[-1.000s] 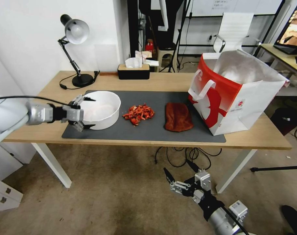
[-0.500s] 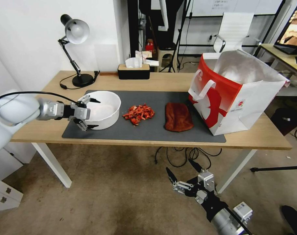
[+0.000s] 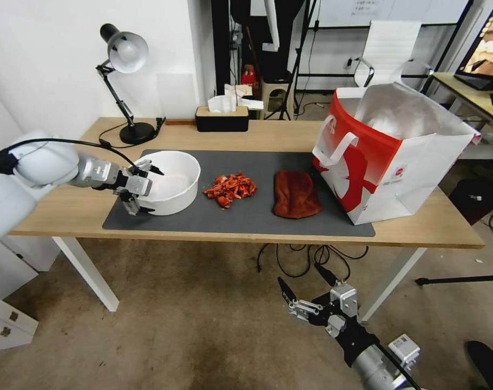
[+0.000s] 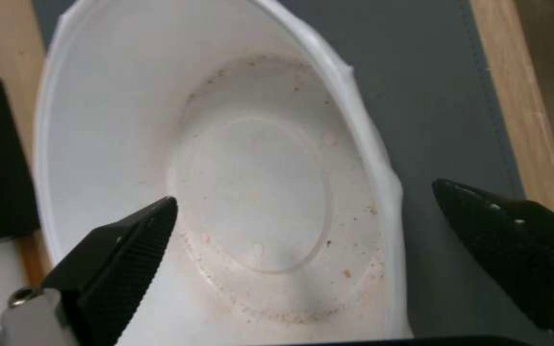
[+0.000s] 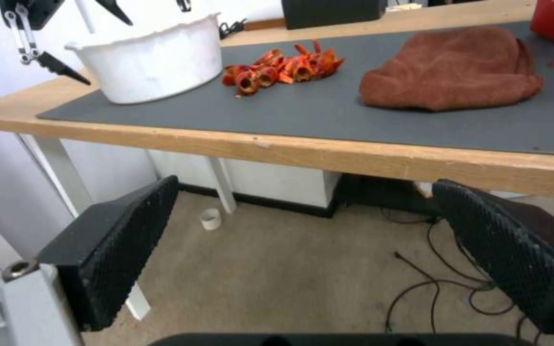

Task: Sweep shrimp from table into container with towel, then put container into takeout bag.

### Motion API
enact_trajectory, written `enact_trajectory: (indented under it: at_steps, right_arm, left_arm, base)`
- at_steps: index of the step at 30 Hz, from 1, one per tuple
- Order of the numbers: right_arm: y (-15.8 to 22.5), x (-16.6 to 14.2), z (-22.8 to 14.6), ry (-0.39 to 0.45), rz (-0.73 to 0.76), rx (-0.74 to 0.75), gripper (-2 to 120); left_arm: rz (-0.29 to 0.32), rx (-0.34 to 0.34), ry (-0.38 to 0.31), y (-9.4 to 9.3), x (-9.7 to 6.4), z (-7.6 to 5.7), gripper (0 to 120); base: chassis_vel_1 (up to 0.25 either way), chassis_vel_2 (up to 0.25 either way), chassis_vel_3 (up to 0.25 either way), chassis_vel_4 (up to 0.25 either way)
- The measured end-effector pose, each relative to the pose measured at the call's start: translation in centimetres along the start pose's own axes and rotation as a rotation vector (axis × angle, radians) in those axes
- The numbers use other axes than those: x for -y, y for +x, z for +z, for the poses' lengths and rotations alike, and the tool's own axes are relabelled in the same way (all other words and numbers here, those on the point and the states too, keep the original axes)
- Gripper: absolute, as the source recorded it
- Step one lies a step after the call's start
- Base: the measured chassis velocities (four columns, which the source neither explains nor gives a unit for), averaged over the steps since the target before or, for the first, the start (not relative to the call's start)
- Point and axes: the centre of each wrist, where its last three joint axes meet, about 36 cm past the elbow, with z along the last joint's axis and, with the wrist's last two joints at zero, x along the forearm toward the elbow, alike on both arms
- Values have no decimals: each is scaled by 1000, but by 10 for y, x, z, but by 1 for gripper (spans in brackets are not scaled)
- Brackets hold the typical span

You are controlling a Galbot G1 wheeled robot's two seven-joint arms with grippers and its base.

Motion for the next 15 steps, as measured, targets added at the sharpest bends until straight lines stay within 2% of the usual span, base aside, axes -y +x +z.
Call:
enact_trajectory:
  at_steps: [4, 6, 7, 10, 12, 15]
  right_arm:
    - [-1, 1, 2, -3, 2, -3, 100]
    - [-1, 2, 5, -6, 4, -4, 100]
    - [-1, 2, 5, -6, 4, -4, 100]
    - [0, 3, 7, -7, 7, -1, 100]
    - [1, 3, 7, -7, 8, 0, 100]
    - [2, 4, 6, -8, 11, 3, 100]
  left_arm:
    - [36, 0, -16, -13, -6, -6, 88]
    - [56, 4, -31, -20, -11, -12, 78]
    - [56, 4, -31, -20, -11, -12, 78]
    - [75, -2, -48, -26, -19, -18, 63]
    - [80, -4, -51, -27, -22, -19, 59]
    - [105, -11, -62, -26, -28, -21, 45]
  base:
    - [0, 0, 0, 0]
    - [0, 0, 0, 0]
    - [0, 0, 0, 0]
    - [0, 0, 0, 0]
    - [0, 0, 0, 0]
    - [0, 0, 0, 0]
